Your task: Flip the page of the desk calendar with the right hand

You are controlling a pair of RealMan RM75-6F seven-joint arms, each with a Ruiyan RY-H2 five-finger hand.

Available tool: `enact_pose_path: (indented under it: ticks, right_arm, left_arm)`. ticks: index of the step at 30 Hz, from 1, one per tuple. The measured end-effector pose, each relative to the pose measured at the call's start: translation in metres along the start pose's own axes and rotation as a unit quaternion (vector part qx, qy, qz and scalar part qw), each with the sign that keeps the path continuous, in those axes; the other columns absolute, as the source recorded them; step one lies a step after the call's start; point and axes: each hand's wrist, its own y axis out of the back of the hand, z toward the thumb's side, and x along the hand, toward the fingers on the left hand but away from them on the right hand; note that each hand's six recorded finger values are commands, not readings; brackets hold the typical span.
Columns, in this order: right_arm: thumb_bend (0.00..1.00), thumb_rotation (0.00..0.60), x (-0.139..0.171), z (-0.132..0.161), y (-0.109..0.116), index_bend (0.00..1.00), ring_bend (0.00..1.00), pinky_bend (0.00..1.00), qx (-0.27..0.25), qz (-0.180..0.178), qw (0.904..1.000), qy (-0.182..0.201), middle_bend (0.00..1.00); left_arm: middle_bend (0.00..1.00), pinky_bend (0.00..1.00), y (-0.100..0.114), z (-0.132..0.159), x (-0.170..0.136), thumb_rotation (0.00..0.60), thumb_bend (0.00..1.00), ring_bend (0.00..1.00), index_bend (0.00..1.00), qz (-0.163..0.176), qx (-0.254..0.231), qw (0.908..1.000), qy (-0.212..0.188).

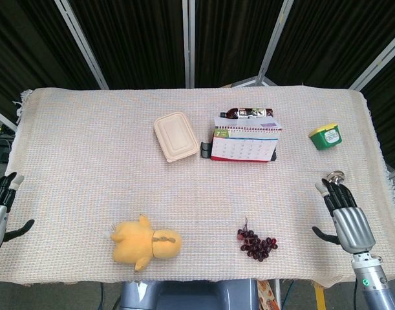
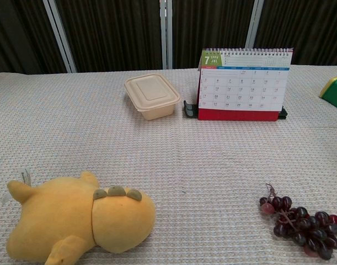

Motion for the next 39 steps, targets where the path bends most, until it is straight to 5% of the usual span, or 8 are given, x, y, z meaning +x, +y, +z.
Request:
enact_pose_path:
  ticks: [12,14,17,23,26,30,36,39]
  right_arm:
    - [0.10,0.600,-0.007,0.003,0.002,0.00,0.00,0.00,-0.020,0.000,0.9998,-0.003,0.00]
    - [0.10,0.600,-0.010,0.005,0.002,0.01,0.18,0.17,-0.035,0.001,0.9994,-0.004,0.17]
    - [0.10,0.600,-0.020,0.011,0.005,0.06,0.60,0.60,-0.073,0.000,0.9973,-0.009,0.58]
    - [0.29,0.600,-0.049,0.032,0.011,0.07,0.80,0.75,-0.212,0.002,0.9772,-0.016,0.80]
    - [0.35,0.600,-0.068,0.040,0.004,0.06,0.81,0.76,-0.329,0.036,0.9428,-0.038,0.81]
    - [0.35,0.600,-0.092,0.056,-0.019,0.04,0.82,0.76,-0.482,0.123,0.8637,-0.078,0.82]
    - [0.35,0.600,-0.123,0.081,-0.048,0.04,0.82,0.76,-0.596,0.212,0.7628,-0.136,0.82]
    - [0.35,0.600,-0.135,0.081,-0.057,0.04,0.82,0.76,-0.610,0.216,0.7476,-0.148,0.81]
  left_arm:
    - [0.00,0.00,0.004,0.000,-0.001,0.600,0.21,0.00,0.00,0.008,-0.005,1.0000,-0.001]
    - [0.00,0.00,0.006,-0.001,-0.001,0.600,0.21,0.00,0.00,0.012,-0.007,0.9999,-0.001]
    - [0.00,0.00,0.009,0.000,-0.001,0.600,0.21,0.00,0.00,0.018,-0.010,0.9998,-0.001]
    - [0.00,0.00,0.015,0.000,-0.002,0.600,0.21,0.00,0.00,0.033,-0.017,0.9993,-0.001]
    - [0.00,0.00,0.016,0.001,-0.001,0.600,0.21,0.00,0.00,0.038,-0.019,0.9991,-0.001]
    - [0.00,0.00,0.018,0.001,-0.001,0.600,0.21,0.00,0.00,0.043,-0.016,0.9989,-0.001]
    - [0.00,0.00,0.018,-0.001,0.000,0.600,0.21,0.00,0.00,0.045,-0.017,0.9989,0.003]
    - [0.00,0.00,0.017,-0.001,0.001,0.600,0.21,0.00,0.00,0.042,-0.015,0.9990,0.003]
